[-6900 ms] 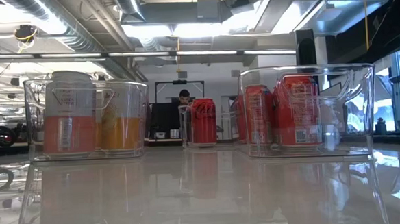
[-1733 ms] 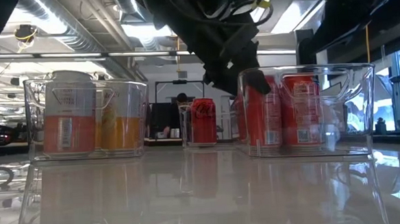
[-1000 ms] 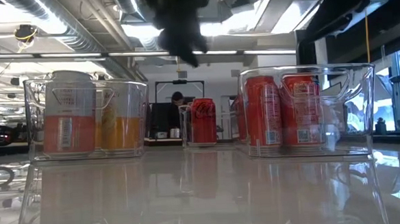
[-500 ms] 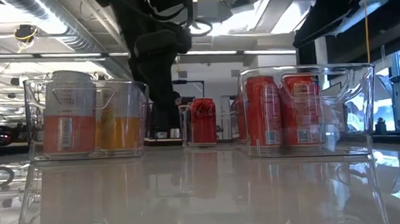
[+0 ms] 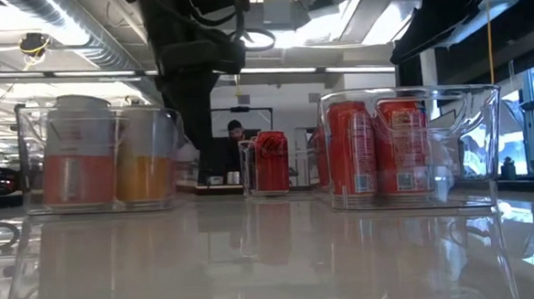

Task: Sort soda cans
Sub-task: Return to Home Position

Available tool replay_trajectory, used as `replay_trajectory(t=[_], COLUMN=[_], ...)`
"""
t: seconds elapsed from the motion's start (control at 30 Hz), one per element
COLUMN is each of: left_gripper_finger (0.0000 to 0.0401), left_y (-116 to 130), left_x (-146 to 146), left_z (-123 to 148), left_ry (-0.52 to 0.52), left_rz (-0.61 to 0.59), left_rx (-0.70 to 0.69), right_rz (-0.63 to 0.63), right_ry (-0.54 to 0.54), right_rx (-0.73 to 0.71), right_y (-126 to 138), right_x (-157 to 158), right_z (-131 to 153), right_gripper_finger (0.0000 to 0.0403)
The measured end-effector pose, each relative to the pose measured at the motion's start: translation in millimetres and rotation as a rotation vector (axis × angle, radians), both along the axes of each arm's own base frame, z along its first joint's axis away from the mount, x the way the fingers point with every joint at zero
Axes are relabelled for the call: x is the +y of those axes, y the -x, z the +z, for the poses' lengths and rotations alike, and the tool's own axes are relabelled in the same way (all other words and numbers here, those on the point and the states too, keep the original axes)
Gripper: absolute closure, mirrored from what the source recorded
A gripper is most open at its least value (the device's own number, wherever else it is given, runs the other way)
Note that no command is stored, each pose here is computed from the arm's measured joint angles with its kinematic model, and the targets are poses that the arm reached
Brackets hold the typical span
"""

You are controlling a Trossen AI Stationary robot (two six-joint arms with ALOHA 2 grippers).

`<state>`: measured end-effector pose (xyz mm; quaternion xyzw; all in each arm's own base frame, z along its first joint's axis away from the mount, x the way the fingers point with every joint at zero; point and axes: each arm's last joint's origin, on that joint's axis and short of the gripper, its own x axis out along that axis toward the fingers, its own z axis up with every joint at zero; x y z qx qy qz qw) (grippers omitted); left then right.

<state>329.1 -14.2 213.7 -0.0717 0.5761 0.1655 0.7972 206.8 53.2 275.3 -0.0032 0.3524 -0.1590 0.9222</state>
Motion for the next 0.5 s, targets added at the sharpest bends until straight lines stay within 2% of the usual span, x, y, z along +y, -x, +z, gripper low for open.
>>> replay_trajectory(t=[0.5], left_gripper_finger=[0.0075], left_y=[9.3], left_x=[-18.4], left_z=[4.4], left_ry=[0.006], left_rz=[-0.043], left_rx=[0.038], right_rz=[0.012], right_ry=[0.024], right_rx=[0.006], right_y=[0.0], right_x=[-0.2], right_z=[0.1], right_gripper_finger=[0.0219])
